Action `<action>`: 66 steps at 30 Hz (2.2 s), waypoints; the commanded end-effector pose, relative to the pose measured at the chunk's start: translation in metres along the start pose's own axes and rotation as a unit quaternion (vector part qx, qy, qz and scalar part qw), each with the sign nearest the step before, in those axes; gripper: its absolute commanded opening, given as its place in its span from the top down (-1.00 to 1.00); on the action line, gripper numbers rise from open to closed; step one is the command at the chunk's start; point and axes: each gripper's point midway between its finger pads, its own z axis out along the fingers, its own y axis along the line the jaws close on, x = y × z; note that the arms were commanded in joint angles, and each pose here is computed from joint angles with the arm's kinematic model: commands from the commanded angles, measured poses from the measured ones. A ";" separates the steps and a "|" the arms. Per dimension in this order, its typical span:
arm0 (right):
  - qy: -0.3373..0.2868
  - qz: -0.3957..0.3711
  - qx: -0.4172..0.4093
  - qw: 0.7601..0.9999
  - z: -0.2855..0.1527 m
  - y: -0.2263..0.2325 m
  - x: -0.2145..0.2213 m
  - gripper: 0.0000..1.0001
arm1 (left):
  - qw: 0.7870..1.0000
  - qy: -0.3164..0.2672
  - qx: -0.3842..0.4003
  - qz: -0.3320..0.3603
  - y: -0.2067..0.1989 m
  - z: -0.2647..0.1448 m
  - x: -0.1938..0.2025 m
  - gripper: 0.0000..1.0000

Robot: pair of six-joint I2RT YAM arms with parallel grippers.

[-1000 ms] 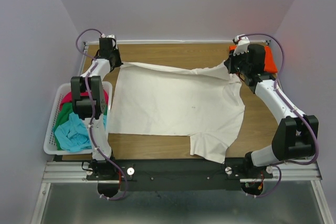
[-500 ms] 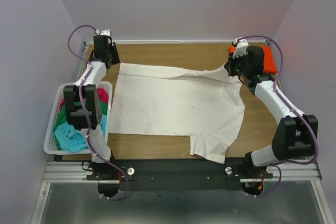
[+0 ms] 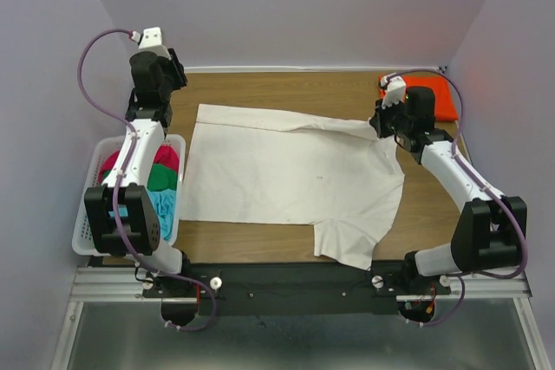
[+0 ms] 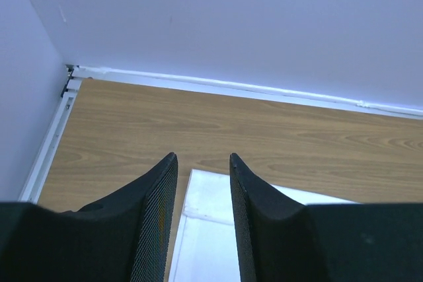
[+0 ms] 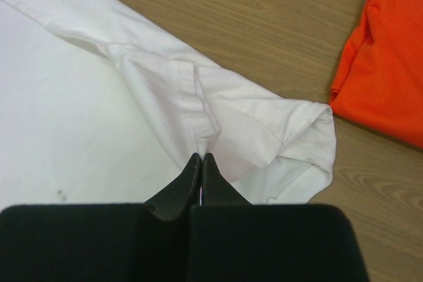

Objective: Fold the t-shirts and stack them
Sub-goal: Fold the tshirt

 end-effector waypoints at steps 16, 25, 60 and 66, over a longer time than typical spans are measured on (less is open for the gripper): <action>0.108 -0.061 -0.151 0.981 -0.022 0.054 0.073 -0.24 | 0.995 -0.047 0.089 -0.002 -0.026 -0.130 0.020 0.06; 0.181 0.036 -0.195 0.963 0.079 0.044 0.071 -0.24 | 0.995 -0.035 0.086 0.024 -0.019 -0.153 0.053 0.06; 0.224 0.009 -0.200 0.954 0.104 0.063 0.080 0.98 | 0.994 -0.026 0.108 0.014 -0.028 -0.150 0.057 0.06; 0.218 -0.022 -0.227 0.949 0.094 0.095 0.072 0.99 | 0.994 -0.028 0.107 0.016 -0.028 -0.150 0.056 0.06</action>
